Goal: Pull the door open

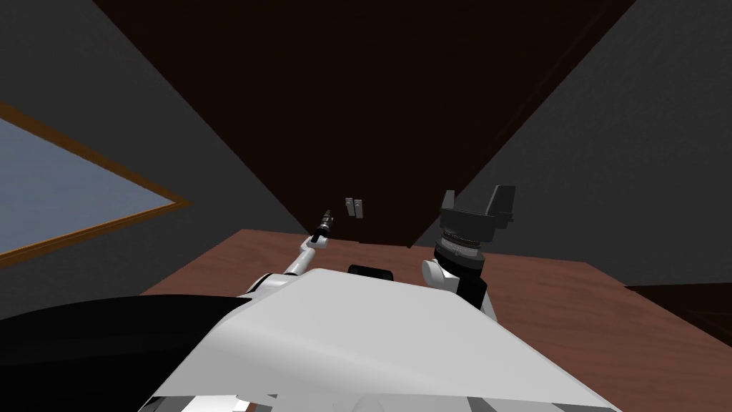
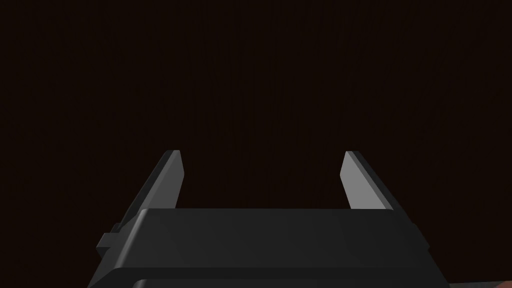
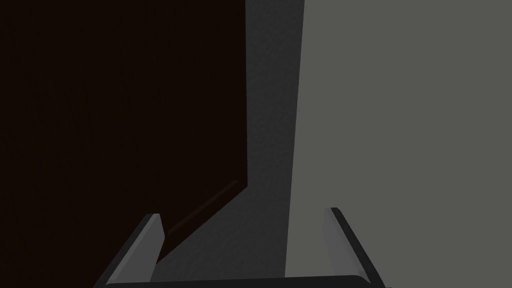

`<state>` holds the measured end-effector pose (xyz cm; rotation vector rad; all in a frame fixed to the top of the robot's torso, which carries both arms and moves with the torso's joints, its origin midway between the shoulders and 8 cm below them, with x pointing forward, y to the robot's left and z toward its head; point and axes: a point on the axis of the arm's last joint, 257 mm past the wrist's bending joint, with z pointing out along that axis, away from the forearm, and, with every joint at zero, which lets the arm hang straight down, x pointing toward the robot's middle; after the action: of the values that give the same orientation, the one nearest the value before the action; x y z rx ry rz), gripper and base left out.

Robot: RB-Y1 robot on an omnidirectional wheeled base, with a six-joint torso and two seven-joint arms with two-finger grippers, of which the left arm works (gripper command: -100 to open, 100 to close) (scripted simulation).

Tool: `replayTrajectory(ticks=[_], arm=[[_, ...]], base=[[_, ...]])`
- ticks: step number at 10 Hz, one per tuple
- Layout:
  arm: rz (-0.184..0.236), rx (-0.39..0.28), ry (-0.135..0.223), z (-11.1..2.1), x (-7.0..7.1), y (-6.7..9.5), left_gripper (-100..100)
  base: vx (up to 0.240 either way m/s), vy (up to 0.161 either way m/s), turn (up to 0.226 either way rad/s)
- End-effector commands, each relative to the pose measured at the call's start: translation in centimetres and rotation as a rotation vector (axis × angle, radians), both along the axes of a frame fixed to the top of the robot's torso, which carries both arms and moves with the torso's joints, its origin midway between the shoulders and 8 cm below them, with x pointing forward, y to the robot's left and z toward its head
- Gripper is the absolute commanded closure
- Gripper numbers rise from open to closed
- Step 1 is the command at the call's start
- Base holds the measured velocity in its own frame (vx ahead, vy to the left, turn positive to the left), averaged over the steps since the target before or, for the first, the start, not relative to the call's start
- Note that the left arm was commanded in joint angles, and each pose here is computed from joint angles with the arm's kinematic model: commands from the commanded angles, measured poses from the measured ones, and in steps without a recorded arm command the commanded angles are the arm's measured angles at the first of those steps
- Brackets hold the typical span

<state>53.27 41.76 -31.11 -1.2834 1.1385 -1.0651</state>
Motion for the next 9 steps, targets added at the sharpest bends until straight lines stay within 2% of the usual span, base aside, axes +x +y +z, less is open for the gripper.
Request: replayTrajectory(ticks=[1,2,3,4,5,6,7,9], arm=[[-0.019,-0.007,-0.006,0.2,0.3,-1.2,-100],[-0.051,-0.017,-0.022,0.8,1.1,-3.2,-100],[-0.069,-0.022,-0.035,1.4,1.6,-4.4,-100],[-0.055,-0.017,-0.026,0.7,1.2,-3.5,-100],[-0.017,-0.004,-0.005,0.0,0.2,-0.8,-100],[0.003,0.004,0.004,-0.2,-0.3,0.6,-100],[0.034,0.016,0.017,-0.5,-1.1,2.7,-100],[0.075,0.032,0.029,-0.6,-2.1,5.4,-100]], base=[[-0.169,-0.080,-0.058],[-0.164,-0.142,-0.145],[-0.067,-0.190,-0.175],[-0.012,-0.087,-0.022],[-0.060,0.056,0.203],[-0.060,0.105,0.218],[-0.027,0.131,0.183],[0.054,0.109,0.122]])
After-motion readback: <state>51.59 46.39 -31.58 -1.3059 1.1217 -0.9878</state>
